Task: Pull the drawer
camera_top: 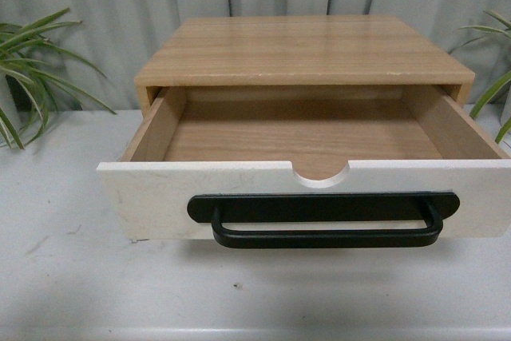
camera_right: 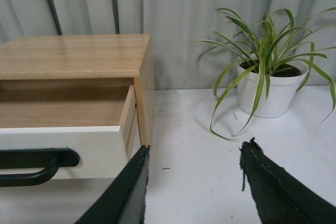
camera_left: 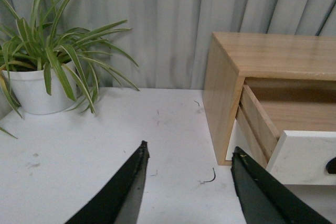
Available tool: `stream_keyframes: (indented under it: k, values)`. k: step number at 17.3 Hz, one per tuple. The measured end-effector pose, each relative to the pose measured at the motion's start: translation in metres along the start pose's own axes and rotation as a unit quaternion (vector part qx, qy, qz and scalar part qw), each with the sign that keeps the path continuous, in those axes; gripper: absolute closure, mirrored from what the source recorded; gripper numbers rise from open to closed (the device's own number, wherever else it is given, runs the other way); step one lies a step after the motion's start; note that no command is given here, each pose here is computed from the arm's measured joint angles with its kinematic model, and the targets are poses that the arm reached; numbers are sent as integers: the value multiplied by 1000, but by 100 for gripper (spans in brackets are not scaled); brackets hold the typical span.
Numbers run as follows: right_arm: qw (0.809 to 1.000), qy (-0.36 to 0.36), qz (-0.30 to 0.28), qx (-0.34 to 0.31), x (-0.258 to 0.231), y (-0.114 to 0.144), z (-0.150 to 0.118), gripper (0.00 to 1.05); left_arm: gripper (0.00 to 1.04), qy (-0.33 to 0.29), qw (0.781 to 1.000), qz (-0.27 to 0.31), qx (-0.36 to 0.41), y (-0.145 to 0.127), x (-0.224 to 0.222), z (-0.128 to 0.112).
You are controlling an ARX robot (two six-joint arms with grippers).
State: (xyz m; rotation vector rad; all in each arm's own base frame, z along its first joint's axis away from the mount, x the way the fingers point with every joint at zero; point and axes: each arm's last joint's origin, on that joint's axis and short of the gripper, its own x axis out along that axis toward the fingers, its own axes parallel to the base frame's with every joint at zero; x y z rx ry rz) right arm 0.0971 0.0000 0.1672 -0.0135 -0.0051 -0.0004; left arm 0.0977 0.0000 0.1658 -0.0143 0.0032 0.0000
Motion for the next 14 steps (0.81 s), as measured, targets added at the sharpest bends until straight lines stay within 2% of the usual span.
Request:
stream_keyframes:
  k: [2, 5, 7, 14]
  values:
    - [1000, 0, 0, 0, 0, 0, 0, 29, 29, 0, 1000, 0, 0, 0, 0, 0]
    - [1000, 0, 0, 1, 0, 0, 0, 5, 5, 0, 1000, 0, 1, 0, 0, 0]
    - [1000, 0, 0, 1, 0, 0, 0, 7, 7, 0, 1000, 0, 1, 0, 0, 0]
    - [1000, 0, 0, 1, 0, 0, 0, 6, 7, 0, 1000, 0, 1, 0, 0, 0]
